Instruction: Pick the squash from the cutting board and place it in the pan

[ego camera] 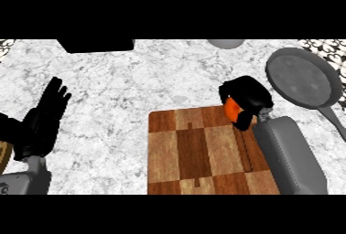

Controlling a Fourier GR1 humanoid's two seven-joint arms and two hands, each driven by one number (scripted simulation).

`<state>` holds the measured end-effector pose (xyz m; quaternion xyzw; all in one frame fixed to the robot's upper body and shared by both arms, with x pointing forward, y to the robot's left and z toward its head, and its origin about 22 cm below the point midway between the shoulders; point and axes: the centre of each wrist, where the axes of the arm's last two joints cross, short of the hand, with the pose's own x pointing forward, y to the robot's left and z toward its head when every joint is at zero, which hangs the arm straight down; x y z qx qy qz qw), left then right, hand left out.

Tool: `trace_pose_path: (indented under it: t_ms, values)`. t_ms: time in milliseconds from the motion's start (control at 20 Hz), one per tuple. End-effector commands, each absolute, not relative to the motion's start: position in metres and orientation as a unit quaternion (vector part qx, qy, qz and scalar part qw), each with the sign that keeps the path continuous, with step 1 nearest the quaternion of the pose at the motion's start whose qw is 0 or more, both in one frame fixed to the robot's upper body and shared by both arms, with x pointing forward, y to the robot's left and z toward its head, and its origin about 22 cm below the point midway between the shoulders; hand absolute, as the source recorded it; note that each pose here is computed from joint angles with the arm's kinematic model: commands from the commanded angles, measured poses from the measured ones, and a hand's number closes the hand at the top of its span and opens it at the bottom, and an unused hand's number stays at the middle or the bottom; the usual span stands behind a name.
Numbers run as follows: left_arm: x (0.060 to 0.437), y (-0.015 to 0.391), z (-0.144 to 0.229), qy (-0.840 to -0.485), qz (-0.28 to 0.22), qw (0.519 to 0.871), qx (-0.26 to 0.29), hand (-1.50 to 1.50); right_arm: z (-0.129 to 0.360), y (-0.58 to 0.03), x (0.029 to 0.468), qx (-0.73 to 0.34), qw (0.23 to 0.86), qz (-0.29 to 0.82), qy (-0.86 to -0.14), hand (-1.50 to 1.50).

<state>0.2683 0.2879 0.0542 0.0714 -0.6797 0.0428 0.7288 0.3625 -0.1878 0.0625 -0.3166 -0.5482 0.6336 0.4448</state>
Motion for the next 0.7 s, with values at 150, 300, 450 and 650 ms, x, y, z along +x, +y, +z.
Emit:
trace_pose_path:
  t_ms: [150, 300, 450, 650]
  values:
    - [0.264, 0.279, 0.054, -0.682, 0.032, 0.728, 0.056, 0.00, 0.158, -0.191, 0.344, -0.502, 0.436, 0.462, -0.587, 1.50]
    - [0.273, 0.283, 0.063, -0.685, 0.030, 0.726, 0.058, 0.00, 0.183, -0.200, 0.316, -0.523, 0.431, 0.437, -0.592, 1.50]
    - [0.266, 0.279, 0.043, -0.686, 0.020, 0.725, 0.050, 0.00, 0.202, -0.207, 0.303, -0.524, 0.454, 0.426, -0.581, 1.50]
    - [0.264, 0.283, 0.056, -0.689, 0.031, 0.723, 0.037, 0.00, 0.231, -0.222, 0.304, -0.536, 0.480, 0.378, -0.583, 1.50]
